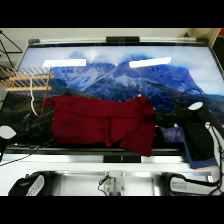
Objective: Fold the shirts.
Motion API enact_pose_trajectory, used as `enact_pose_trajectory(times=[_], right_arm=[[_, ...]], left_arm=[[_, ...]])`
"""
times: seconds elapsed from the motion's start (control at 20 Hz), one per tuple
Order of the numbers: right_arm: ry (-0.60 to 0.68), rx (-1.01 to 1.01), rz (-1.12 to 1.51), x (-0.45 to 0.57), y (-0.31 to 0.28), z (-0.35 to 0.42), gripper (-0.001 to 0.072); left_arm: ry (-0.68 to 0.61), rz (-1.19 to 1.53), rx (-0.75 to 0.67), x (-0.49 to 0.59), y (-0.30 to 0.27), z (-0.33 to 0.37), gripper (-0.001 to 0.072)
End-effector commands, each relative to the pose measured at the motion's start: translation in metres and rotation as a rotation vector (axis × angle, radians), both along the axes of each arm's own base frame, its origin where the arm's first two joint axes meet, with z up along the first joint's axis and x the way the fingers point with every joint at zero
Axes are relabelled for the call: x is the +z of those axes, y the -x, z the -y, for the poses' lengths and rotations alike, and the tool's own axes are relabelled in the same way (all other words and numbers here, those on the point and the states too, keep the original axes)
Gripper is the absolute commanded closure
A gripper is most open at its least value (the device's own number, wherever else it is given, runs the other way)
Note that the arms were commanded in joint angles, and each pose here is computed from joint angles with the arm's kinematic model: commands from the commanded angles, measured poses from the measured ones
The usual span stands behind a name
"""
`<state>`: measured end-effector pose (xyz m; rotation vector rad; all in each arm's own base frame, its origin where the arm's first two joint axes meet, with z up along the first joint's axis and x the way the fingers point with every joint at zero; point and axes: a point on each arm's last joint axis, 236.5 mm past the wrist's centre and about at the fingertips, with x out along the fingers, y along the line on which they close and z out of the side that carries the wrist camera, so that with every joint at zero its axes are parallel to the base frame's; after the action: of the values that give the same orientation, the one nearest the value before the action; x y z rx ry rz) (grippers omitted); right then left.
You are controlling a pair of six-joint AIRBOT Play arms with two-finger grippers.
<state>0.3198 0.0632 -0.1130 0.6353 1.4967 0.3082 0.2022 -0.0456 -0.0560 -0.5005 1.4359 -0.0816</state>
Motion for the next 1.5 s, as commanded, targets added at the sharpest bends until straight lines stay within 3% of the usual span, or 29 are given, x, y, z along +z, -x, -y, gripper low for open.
enact_pose_trajectory(times=[0.0,0.1,0.15,0.2,0.25,0.5,0.75,0.95,1.1,1.3,1.45], right_arm=[[0.094,0.077,0.035,-0.016,-0.002,-0.003,0.0096],[0.095,0.088,0.036,-0.016,-0.002,-0.009,0.0103],[0.091,0.095,0.030,-0.016,0.000,-0.012,0.0251],[0.083,0.101,0.016,-0.015,0.003,-0.013,0.0537],[0.068,0.110,-0.005,-0.013,0.009,-0.015,0.0638],[0.071,0.269,0.030,0.052,0.020,-0.014,0.0639],[0.231,0.265,0.576,0.252,-0.030,-0.006,0.0639],[0.419,0.075,1.249,0.497,-0.002,0.003,0.0639],[0.457,-0.168,1.634,0.624,0.070,0.014,0.0639],[0.543,-0.277,1.854,0.677,0.141,0.024,0.0639],[0.638,-0.341,1.816,0.672,0.155,0.045,0.0639]], left_arm=[[0.000,0.001,-0.001,0.001,0.000,0.000,0.0673],[0.000,0.001,-0.002,0.001,0.000,0.000,0.0673],[0.000,0.002,-0.001,0.001,0.000,0.000,0.0673],[0.000,0.002,-0.001,0.001,0.000,0.000,0.0673],[-0.001,0.004,-0.002,0.002,-0.001,0.000,0.0673],[-0.065,0.256,-0.036,0.080,-0.060,-0.013,0.0673],[-0.216,0.893,-0.029,0.340,-0.111,-0.025,0.0673],[-0.377,1.542,0.056,0.586,-0.029,-0.020,0.0673],[-0.424,1.703,0.126,0.642,0.033,-0.019,0.0673],[-0.435,1.799,0.138,0.659,0.075,-0.010,0.0673],[-0.484,1.748,0.139,0.645,0.084,-0.015,0.0673]])
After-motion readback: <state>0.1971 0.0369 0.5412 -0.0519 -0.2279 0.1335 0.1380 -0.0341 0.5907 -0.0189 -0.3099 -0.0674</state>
